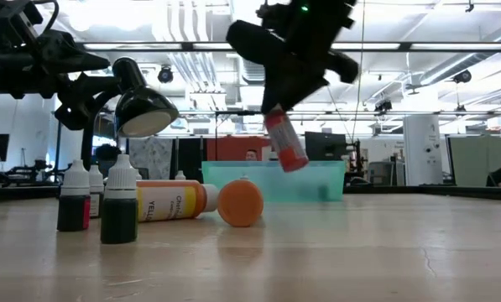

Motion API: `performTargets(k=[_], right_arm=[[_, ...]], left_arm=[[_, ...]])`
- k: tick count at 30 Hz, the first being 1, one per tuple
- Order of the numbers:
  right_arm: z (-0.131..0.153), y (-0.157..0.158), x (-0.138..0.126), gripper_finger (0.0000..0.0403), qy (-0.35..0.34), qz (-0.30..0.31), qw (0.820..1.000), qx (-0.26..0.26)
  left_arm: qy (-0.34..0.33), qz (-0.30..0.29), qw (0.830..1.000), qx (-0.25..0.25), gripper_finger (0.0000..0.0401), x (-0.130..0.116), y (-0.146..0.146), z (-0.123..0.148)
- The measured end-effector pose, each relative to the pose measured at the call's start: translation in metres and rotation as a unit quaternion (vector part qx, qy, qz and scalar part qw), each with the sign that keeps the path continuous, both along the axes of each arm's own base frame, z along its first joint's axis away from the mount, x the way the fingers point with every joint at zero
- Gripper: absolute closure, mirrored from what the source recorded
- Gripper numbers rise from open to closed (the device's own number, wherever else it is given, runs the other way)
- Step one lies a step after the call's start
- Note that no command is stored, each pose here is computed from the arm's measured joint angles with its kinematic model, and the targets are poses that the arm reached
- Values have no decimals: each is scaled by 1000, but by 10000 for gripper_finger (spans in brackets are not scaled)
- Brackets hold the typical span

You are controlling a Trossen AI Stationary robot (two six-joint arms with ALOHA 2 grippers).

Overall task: Pick & Place food coloring
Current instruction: Put the big orange food coloring bottle into the bin

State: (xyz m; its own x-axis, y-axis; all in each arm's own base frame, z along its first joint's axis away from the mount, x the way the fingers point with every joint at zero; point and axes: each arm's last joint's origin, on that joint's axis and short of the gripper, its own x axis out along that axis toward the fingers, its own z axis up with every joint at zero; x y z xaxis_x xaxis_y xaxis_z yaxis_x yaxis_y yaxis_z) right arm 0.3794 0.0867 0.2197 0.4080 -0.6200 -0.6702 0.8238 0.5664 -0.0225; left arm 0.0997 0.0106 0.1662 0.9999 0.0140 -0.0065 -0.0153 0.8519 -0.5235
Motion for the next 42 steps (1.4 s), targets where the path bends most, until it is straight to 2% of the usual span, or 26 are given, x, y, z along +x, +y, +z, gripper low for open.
performTargets(k=[6,12,18,23,38,42], right_arm=[[-23,12,-20,310,-114,-116,986,-42],[-42,11,-32,301,-114,-126,984,-62],[-61,7,-37,299,-150,-146,977,-43],[-66,7,-38,298,-151,-145,977,-43],[-66,7,-37,295,-99,-96,987,-79],[-67,8,-36,283,-86,-83,991,-64]], left_arm=[[0,0,1000,0,295,0,0,0],[0,0,1000,0,295,0,0,0],[0,0,1000,0,295,0,0,0],[0,0,1000,0,295,0,0,0],[0,-1,1000,0,295,0,0,0],[0,-1,1000,0,295,0,0,0]])
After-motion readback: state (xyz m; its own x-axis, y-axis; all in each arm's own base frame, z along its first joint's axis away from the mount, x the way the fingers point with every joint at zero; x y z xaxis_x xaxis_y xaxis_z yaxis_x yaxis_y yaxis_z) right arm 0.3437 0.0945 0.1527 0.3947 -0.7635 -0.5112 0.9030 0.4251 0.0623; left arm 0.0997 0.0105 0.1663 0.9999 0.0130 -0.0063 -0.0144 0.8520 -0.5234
